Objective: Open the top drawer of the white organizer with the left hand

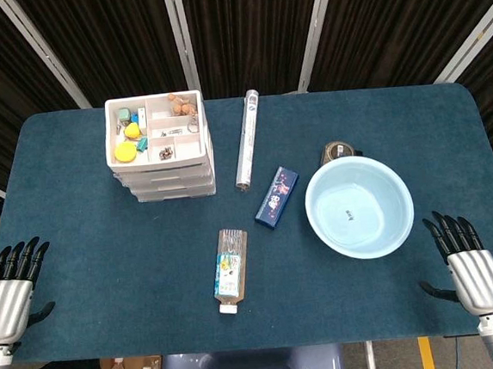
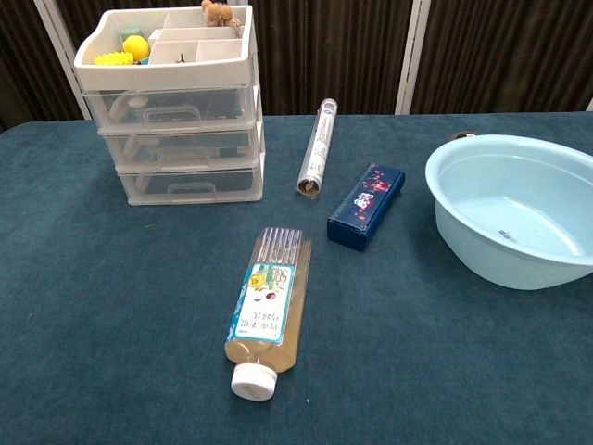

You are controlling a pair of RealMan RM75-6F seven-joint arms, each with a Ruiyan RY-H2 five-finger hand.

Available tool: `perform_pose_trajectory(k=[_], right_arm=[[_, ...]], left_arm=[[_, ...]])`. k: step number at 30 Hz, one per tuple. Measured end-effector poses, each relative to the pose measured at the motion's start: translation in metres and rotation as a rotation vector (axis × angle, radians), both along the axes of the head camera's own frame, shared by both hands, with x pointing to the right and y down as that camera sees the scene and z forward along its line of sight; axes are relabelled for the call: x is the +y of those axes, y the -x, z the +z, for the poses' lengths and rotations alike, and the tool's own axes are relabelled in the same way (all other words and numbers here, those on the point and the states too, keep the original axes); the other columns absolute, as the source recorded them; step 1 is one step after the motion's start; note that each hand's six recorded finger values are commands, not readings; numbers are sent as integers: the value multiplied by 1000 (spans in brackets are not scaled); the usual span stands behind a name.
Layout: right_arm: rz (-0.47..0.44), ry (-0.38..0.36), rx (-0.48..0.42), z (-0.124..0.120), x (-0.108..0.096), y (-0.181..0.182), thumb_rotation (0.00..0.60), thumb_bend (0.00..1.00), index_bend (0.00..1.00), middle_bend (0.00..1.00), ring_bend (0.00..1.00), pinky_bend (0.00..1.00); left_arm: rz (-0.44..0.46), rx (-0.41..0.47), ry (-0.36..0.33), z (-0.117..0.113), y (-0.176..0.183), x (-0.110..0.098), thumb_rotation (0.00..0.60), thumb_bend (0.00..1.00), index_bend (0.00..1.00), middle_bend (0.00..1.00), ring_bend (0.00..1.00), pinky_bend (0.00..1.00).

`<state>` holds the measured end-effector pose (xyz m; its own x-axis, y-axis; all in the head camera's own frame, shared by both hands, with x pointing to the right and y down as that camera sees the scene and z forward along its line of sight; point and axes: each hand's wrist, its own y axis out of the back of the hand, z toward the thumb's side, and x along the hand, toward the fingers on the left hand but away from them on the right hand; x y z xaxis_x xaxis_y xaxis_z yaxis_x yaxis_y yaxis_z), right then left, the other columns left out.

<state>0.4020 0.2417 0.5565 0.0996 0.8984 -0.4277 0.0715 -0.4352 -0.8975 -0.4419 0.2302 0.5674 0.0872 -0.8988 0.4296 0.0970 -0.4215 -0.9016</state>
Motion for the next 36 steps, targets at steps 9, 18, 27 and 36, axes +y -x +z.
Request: perform_pose_trajectory(k=[9,18,27,36], right_arm=[[-2,-3,-3,-1,0,1,600,69,0,0,0,0],[0,0,-1,2,-2,1,600,68,0,0,0,0],[9,-1,-10,0,-1,0,600,69,0,0,0,0],[11,3,-13,-1,0,0,600,72,0,0,0,0]], left_arm=[[0,1,-2,-1,0,0,600,0,0,0,0,60],[-29,54,-6,-2,-4,-2,600,341,0,735,703,692],[-198,318,49,4,-30,-19,600,563,0,971,927,866],[-495,635,258,40,-82,-56,600,576,0,986,974,1000]])
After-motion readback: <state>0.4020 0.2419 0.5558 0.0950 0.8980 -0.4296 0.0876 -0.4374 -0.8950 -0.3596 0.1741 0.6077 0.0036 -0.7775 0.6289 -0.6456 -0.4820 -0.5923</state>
